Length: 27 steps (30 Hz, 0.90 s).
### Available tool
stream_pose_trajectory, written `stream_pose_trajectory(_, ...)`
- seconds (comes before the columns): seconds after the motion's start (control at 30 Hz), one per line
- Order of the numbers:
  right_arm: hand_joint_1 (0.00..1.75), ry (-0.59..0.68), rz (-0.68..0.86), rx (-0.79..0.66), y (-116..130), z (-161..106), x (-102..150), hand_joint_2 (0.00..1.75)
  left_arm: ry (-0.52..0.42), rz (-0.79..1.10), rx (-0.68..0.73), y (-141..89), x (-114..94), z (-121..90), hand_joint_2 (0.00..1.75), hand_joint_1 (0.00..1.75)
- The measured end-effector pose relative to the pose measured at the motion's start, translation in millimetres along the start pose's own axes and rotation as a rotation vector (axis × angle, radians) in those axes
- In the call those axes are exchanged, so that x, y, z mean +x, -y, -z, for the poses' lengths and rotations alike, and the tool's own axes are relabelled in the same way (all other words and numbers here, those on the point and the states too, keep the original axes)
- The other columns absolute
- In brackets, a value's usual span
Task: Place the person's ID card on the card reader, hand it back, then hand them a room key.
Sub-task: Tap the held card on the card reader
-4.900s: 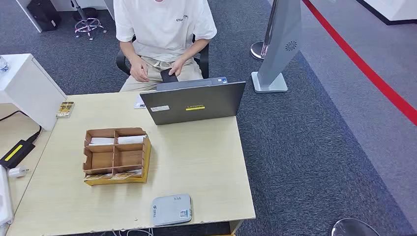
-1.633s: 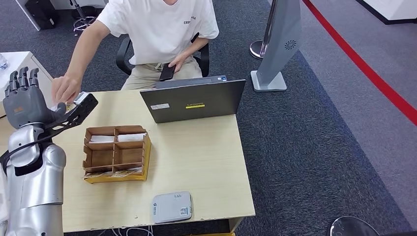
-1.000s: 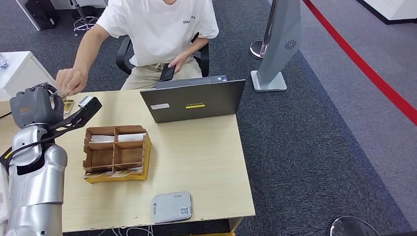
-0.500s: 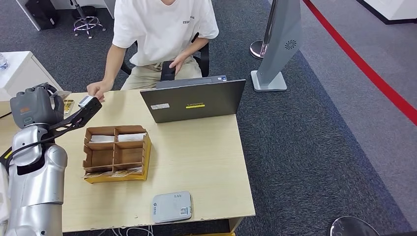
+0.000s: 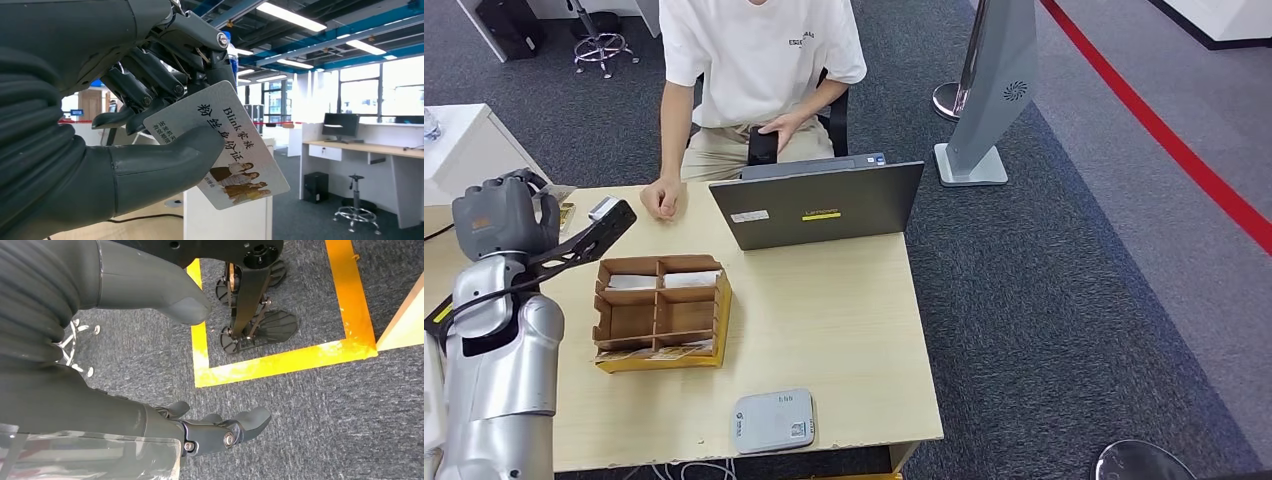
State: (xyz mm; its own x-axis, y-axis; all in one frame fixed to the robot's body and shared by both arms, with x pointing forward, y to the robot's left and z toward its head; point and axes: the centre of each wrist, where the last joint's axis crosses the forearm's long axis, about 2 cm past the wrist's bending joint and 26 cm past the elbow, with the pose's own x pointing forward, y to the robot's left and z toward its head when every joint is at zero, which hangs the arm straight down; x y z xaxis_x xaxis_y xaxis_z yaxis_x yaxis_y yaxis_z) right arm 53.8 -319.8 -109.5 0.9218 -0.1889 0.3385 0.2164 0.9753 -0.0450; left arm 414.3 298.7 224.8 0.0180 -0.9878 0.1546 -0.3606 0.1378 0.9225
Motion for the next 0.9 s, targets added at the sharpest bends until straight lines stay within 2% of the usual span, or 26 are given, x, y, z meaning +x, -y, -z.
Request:
stream_pose_trajectory(0.17,0.0,-0.006,0.024,-0.01,0,0,-1,1.75,0.122,-0.075,-0.007,1,29,-23,1.75,1.75)
stream_pose_trajectory(0.37,0.0,-0.021,0.059,-0.034,-2,-1,-5,1.75,0.271,-0.194,0.005,-2,65,-80,1.75,1.75)
stream_pose_trajectory(0.5,0.0,-0.025,0.071,-0.041,-2,-1,-7,1.75,0.344,-0.224,0.003,-2,78,-107,1.75,1.75)
stream_pose_trajectory(0.9,0.0,-0.022,0.104,-0.048,-4,-2,-9,1.75,0.504,-0.273,-0.078,7,104,-153,1.75,1.75)
